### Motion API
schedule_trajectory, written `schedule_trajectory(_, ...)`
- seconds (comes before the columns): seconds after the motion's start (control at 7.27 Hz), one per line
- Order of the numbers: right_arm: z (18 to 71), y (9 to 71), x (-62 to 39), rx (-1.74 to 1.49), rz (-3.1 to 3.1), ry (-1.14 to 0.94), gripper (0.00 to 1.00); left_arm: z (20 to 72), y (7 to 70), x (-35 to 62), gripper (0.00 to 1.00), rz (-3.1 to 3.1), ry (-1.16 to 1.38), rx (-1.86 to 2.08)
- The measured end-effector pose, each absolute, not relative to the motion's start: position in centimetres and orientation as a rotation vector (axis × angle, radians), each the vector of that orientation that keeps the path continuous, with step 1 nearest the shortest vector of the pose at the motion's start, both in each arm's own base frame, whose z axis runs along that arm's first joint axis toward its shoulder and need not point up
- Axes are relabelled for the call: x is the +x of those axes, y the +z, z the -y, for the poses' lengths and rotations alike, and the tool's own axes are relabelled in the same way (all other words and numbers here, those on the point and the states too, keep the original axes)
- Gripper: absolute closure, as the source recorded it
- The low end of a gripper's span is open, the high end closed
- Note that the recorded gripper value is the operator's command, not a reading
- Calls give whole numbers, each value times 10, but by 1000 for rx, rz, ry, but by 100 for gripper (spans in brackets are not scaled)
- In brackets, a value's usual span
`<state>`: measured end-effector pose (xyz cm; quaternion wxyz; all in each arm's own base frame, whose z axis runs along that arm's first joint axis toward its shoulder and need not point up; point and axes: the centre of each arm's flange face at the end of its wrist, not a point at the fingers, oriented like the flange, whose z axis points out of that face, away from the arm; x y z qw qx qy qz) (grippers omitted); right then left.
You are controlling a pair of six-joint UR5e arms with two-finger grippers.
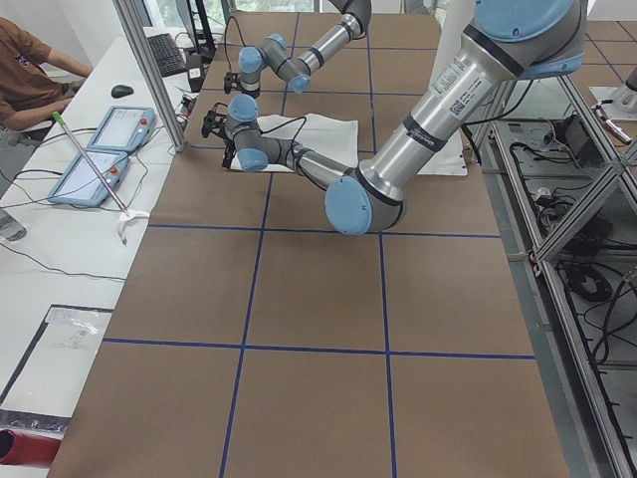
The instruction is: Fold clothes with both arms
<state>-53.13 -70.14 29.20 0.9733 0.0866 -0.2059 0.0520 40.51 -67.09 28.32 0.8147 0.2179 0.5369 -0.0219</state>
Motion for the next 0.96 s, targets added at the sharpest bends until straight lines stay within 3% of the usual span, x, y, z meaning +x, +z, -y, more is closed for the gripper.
schedule_trajectory(0.96, 689, 306, -547, 196, 447, 76, 0, 671, 281, 405, 0, -1148, -48, 466)
